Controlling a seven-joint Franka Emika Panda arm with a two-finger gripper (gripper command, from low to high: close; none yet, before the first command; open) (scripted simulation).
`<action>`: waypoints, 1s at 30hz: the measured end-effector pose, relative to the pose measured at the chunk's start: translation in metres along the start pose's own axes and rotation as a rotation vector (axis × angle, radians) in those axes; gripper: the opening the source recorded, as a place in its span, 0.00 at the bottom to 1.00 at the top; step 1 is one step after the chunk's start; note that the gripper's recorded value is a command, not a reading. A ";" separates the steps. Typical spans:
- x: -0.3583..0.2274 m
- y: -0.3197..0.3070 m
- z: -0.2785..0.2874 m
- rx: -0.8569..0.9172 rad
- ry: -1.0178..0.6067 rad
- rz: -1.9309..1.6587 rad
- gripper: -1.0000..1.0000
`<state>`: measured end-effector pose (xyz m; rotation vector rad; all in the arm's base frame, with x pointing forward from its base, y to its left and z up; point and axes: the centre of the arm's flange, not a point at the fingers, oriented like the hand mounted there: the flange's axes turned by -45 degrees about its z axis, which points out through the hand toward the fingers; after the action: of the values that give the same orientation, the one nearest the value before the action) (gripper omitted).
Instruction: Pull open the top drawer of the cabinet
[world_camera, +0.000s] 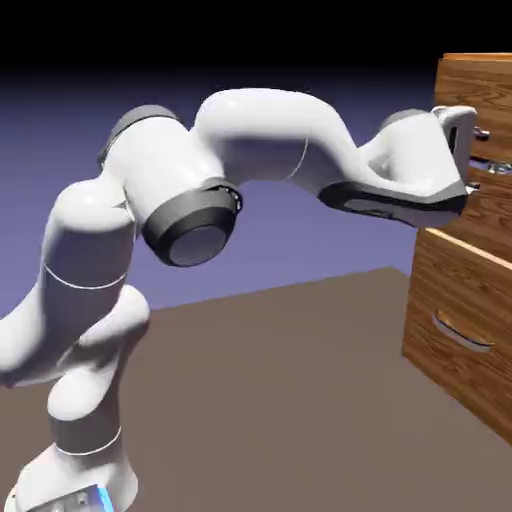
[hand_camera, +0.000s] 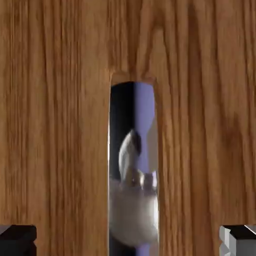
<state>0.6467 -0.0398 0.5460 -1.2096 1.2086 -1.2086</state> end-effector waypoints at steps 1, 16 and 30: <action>0.000 0.000 0.000 0.000 0.000 0.000 0.00; 0.000 0.000 -0.084 0.000 0.001 0.000 0.00; 0.000 0.000 -0.150 0.001 0.001 0.000 0.00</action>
<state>0.4962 -0.0399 0.5462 -1.2085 1.2085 -1.2091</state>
